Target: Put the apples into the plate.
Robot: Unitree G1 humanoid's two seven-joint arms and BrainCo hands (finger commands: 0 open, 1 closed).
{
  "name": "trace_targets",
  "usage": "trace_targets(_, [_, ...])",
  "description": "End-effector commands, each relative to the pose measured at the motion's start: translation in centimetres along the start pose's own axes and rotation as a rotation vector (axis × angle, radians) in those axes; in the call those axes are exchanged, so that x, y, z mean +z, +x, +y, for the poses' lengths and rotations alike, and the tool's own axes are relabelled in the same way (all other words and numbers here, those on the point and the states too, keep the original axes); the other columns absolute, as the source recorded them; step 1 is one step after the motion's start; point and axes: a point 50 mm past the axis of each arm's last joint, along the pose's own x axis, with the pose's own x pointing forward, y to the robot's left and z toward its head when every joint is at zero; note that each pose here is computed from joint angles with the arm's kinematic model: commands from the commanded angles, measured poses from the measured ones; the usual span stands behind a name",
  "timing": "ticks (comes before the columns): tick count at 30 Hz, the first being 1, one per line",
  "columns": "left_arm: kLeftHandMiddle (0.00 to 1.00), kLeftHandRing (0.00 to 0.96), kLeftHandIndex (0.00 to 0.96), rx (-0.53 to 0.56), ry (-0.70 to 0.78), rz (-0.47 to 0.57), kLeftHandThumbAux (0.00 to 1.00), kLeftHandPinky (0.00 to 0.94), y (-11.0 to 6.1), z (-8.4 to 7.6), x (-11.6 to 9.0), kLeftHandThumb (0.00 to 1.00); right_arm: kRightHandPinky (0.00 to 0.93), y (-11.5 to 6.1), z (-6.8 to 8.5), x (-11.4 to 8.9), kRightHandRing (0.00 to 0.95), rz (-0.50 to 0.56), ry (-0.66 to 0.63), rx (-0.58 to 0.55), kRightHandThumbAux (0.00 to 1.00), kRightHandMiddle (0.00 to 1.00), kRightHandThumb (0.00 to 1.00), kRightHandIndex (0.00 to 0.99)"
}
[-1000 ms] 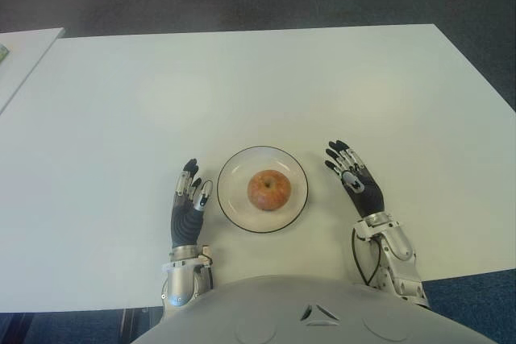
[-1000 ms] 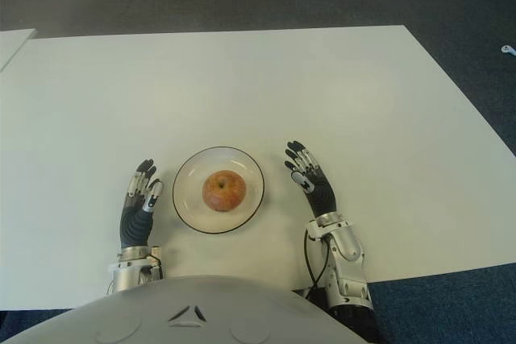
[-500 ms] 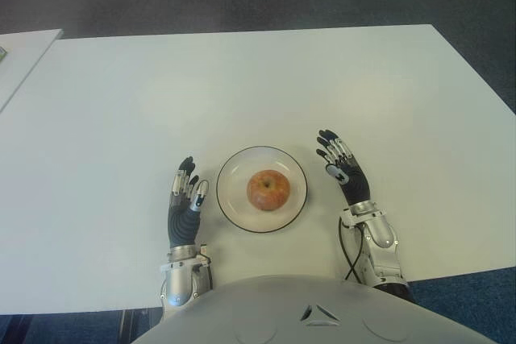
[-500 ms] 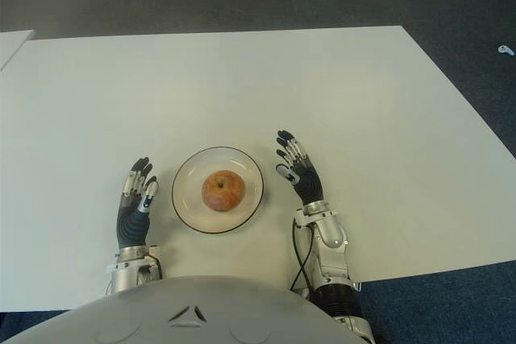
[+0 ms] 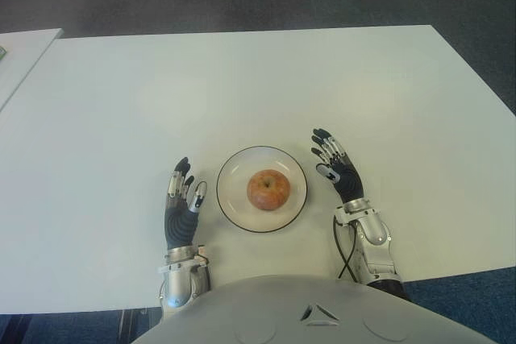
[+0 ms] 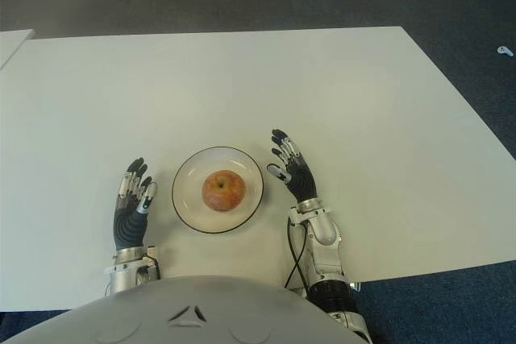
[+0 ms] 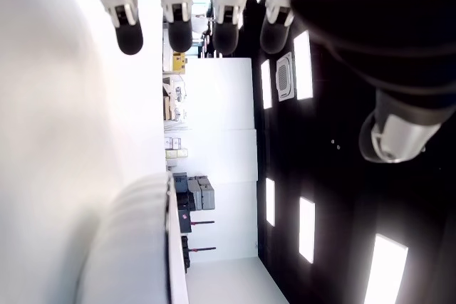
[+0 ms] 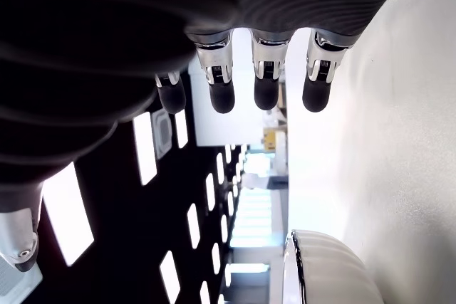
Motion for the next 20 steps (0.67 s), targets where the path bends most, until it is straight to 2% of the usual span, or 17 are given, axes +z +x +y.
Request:
trace_targets(1, [0.056,0.036,0.101,0.009,0.021,0.027,0.474,0.033,-0.23,0.16,-0.55,0.072,0.000,-1.88,1.37,-2.68,0.000,0.120,0.076,-0.026,0.507,0.000,0.166,0.000])
trace_targets(20, [0.036,0.014,0.082,0.056,0.027,0.016,0.508,0.028,-0.69,0.24,-0.56,0.050,0.000,-1.63,1.35,-2.72,0.000,0.125,0.067,-0.007,0.513,0.000,0.182,0.000])
